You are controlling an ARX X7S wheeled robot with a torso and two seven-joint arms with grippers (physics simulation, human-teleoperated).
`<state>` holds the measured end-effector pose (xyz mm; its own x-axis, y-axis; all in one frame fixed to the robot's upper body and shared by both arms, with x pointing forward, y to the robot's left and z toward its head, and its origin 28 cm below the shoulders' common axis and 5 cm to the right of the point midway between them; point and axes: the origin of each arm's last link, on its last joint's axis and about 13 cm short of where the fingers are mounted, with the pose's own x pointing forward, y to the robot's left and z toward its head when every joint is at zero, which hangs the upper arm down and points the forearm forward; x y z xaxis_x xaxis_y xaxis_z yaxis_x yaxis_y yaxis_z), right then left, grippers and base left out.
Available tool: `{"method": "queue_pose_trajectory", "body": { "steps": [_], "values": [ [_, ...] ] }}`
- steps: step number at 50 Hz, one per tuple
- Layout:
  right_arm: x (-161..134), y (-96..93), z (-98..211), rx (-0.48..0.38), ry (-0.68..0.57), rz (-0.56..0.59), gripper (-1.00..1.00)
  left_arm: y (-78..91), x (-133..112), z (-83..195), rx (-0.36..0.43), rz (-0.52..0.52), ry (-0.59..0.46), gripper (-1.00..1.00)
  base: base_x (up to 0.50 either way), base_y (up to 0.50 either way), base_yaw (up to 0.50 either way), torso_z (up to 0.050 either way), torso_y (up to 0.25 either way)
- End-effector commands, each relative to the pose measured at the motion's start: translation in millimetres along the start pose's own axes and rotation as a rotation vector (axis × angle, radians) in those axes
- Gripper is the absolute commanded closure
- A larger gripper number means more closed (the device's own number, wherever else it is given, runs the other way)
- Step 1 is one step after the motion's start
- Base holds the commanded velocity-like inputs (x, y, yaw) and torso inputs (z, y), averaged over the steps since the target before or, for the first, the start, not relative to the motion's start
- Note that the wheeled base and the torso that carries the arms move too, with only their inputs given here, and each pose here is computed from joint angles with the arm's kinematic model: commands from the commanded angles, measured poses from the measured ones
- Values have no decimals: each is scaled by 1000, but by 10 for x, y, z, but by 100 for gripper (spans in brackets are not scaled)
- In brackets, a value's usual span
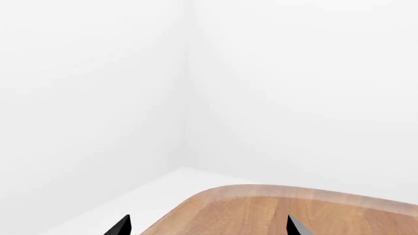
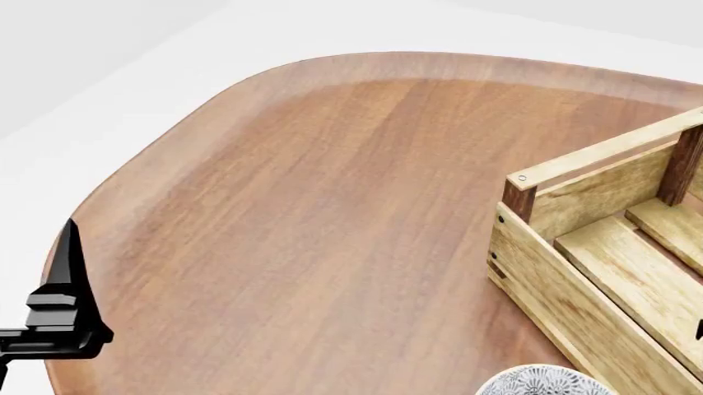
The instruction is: Pick up the salad dressing and put it in the tray.
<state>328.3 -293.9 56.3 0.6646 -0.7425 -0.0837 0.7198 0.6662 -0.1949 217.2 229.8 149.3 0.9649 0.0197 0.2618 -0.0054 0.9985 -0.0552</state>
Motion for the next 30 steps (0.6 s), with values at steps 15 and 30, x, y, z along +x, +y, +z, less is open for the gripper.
{"method": "queue_pose_trajectory", "body": {
  "steps": [15, 30],
  "values": [
    [7, -2, 14, -20, -14, -10, -100, 3, -2, 5, 1, 2, -3, -100, 0, 0, 0, 0, 0],
    [8, 1, 18, -23, -11, -10, -100, 3, -1, 10, 2, 2, -4, -100, 0, 0, 0, 0, 0]
  ]
}}
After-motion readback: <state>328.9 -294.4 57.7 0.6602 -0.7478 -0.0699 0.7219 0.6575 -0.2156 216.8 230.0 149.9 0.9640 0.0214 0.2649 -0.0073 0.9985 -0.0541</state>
